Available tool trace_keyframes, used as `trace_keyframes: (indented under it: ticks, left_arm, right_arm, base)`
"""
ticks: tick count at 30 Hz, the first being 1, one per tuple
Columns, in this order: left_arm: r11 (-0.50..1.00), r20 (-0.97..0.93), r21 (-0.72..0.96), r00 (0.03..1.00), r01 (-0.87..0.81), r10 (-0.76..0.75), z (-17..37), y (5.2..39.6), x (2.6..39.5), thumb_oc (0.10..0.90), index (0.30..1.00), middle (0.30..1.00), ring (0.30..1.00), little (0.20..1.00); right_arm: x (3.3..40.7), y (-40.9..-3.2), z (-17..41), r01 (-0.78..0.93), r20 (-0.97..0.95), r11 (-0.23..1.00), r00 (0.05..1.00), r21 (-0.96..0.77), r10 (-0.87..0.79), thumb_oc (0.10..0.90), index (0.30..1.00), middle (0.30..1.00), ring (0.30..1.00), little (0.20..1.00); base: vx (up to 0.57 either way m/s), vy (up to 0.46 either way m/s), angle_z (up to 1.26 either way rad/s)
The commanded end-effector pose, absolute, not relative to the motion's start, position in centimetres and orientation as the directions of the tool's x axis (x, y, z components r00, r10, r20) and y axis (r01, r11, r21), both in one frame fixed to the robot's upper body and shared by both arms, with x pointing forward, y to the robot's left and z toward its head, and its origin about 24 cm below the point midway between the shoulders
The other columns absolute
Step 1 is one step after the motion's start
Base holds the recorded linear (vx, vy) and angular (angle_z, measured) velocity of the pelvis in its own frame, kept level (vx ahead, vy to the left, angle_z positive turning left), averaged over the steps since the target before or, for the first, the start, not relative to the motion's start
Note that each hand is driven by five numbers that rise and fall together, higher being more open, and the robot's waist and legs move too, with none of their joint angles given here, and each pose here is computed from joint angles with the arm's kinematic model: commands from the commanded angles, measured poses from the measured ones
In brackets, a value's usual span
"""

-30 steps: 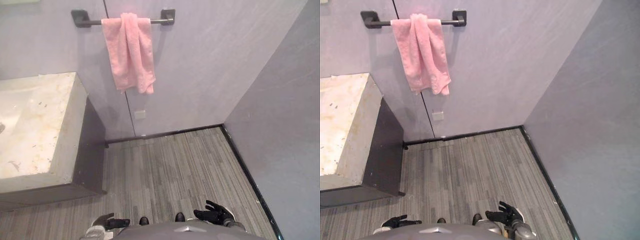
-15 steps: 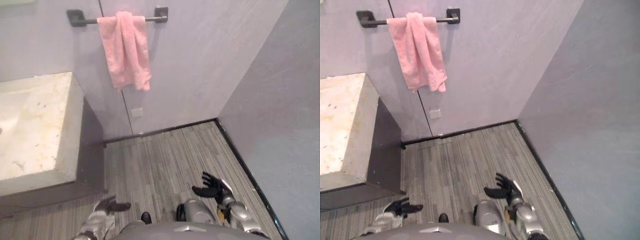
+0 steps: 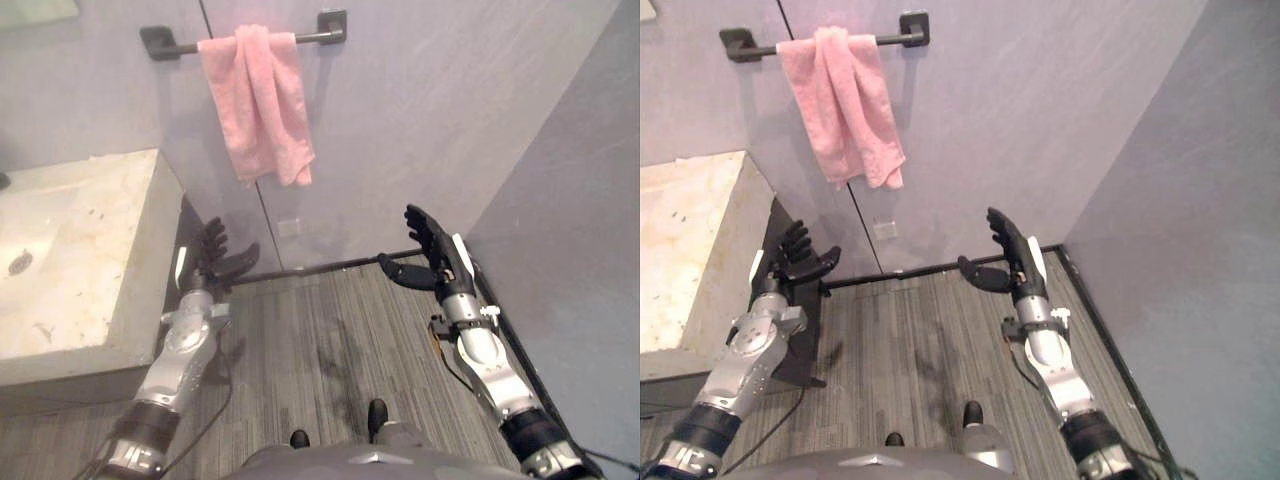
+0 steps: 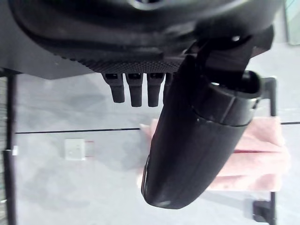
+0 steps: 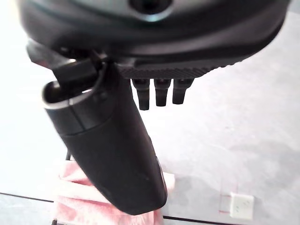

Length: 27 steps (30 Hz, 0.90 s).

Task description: Organize the bathroom.

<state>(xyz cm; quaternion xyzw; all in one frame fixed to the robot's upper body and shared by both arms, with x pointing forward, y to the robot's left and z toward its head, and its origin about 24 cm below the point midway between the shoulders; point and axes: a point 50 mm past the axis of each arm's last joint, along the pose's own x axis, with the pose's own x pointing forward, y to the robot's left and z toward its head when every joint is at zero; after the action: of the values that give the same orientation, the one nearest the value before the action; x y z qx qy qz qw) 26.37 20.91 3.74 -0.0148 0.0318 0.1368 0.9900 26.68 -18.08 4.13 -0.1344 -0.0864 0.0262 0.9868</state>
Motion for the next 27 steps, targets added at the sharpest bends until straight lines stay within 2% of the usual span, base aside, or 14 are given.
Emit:
trace_keyframes:
  ticks: [1,9,12,14,18,22,27]
  left_arm:
    - [0.972,0.226,-0.059,0.945,-0.227,0.235,9.8,19.3,28.7,0.8,0.9,0.9,0.9,0.9]
    - [0.979,0.284,-0.189,0.95,-0.075,0.128,11.2,16.7,28.5,0.8,0.9,0.9,0.9,0.9]
    - [0.988,0.325,-0.152,0.943,-0.017,0.067,11.7,15.5,28.3,0.8,0.9,0.9,0.9,0.9]
    - [0.982,0.327,-0.183,0.945,0.041,0.021,11.8,14.4,28.1,0.8,0.9,0.9,0.9,0.9]
    - [0.991,0.383,-0.106,0.923,0.08,-0.034,12.1,12.8,27.6,0.8,0.9,0.9,0.9,0.9]
    - [0.991,0.372,-0.087,0.926,0.104,-0.065,12.1,12.8,27.7,0.8,0.9,0.9,0.9,0.9]
    - [0.987,0.354,-0.061,0.927,0.152,-0.121,12.0,12.8,27.9,0.8,0.9,0.9,0.9,0.9]
  right_arm:
    - [29.6,-15.7,12.5,0.015,0.532,0.968,0.837,-0.251,0.125,0.8,0.9,0.9,0.9,0.9]
    - [31.3,-16.0,17.7,0.116,0.644,0.961,0.761,-0.25,0.075,0.8,0.9,0.9,0.9,0.9]
    - [31.6,-16.0,18.2,0.153,0.659,0.961,0.751,-0.231,0.039,0.8,0.9,0.9,0.9,0.9]
    - [31.3,-16.5,18.0,0.179,0.664,0.955,0.747,-0.237,0.025,0.8,0.9,0.9,0.9,0.9]
    - [31.6,-16.8,17.9,0.139,0.64,0.967,0.768,-0.212,0.03,0.8,0.9,0.9,0.9,0.9]
    - [31.9,-17.6,18.5,0.153,0.632,0.971,0.775,-0.182,-0.004,0.8,0.9,0.9,0.9,0.9]
    - [31.4,-19.3,18.3,0.249,0.644,0.959,0.758,-0.137,-0.105,0.8,0.9,0.9,0.9,0.9]
  base:
    - [0.12,-0.183,0.04]
    - [0.16,-0.08,0.24]
    - [0.19,0.095,0.74]
    - [0.22,0.128,0.47]
    - [0.2,0.153,0.23]
    - [0.23,0.192,0.09]
    - [0.19,0.143,0.21]
